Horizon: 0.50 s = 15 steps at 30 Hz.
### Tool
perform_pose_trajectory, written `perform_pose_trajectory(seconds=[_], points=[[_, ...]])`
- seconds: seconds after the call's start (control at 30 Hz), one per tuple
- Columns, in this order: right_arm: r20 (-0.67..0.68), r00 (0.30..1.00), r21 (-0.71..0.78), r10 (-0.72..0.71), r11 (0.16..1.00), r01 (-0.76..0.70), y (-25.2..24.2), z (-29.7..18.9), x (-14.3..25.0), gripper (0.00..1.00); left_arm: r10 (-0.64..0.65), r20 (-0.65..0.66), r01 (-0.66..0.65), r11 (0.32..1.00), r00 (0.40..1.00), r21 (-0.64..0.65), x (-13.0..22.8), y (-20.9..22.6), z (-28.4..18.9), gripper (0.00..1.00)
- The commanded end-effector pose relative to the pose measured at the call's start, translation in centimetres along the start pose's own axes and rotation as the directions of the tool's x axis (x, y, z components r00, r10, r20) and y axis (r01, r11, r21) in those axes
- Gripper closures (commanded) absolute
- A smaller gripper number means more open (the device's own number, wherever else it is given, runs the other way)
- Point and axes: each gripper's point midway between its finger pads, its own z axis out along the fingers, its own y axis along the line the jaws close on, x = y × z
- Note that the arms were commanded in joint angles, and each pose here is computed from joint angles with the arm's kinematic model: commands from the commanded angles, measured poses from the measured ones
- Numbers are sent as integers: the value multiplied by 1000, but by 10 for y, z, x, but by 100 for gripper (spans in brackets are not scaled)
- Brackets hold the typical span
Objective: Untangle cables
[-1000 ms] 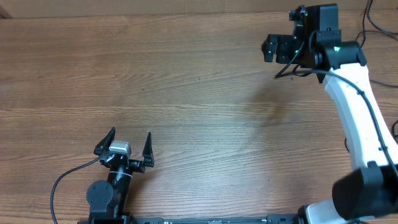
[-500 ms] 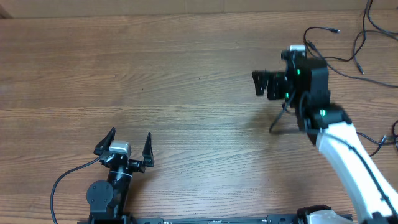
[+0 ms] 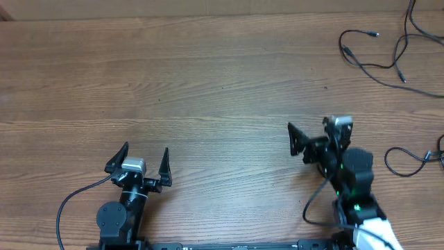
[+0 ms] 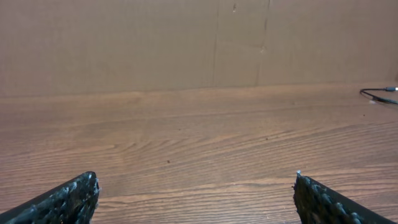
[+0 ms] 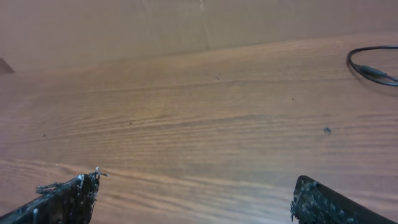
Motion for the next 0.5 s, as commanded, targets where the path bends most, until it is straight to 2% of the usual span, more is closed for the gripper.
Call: perform_pose_trajectory(seconds=[0.0,0.2,0.47], points=[[52,999,13,0,1000,-1,-3,-13,5,0,16,2,-16,1000,1000,-9,1,2,0,0],[109,994,22,-7,1000,4,-5,-33,9,0,16,2,-16,1000,1000,-9,1,2,0,0],[63,998,40,0,999,-2,-9,-47,30,0,16,2,-16,1000,1000,-9,1,2,0,0]])
